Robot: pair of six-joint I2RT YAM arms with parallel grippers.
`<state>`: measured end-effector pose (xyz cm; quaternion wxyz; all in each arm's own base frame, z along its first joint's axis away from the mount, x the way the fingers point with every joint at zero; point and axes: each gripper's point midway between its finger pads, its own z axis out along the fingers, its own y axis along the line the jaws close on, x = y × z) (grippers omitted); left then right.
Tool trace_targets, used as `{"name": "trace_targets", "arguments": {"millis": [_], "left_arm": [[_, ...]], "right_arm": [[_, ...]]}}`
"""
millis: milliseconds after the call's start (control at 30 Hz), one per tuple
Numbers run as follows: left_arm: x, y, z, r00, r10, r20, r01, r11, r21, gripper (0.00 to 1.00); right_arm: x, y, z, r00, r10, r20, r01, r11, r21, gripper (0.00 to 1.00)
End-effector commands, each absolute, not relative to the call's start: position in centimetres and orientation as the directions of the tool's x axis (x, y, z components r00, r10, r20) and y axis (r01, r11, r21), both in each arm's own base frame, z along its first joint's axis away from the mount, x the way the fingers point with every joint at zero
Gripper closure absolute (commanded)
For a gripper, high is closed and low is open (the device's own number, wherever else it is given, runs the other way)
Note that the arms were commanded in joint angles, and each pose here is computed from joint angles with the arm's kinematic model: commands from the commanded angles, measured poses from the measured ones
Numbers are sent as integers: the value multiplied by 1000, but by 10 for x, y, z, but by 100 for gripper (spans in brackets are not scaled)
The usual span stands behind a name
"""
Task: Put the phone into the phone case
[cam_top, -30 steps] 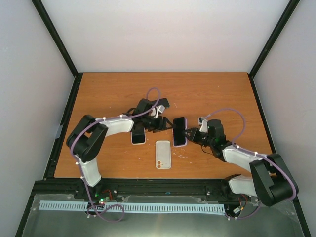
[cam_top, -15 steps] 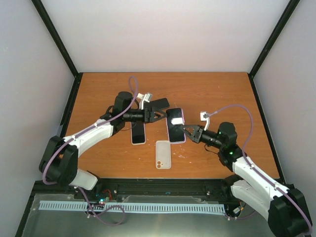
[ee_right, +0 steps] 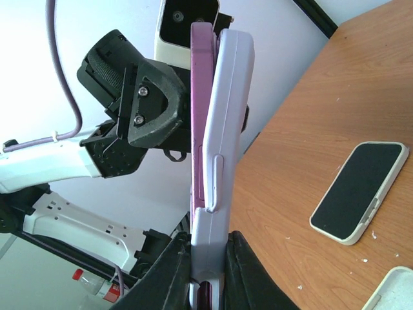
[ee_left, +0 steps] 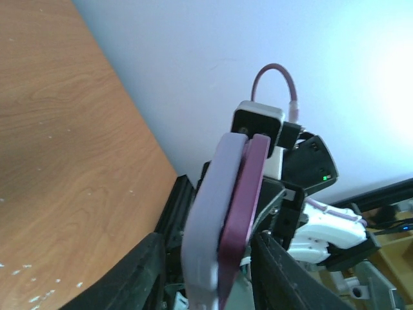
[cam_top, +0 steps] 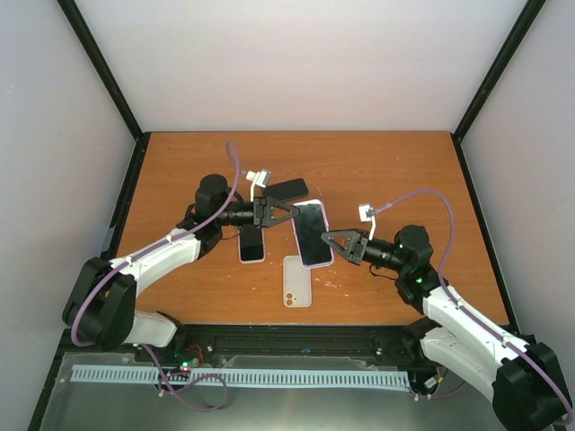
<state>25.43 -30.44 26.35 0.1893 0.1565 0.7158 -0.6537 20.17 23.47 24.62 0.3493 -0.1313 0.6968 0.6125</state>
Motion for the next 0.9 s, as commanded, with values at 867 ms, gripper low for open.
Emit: {"name": "trace_targets", "arguments": {"millis": [867], "left_arm": [[226, -300, 311, -832, 6, -554, 553, -53, -831, 60]], "right_arm": [[184, 239, 269, -684, 216, -697, -689, 124, 714, 84]]}}
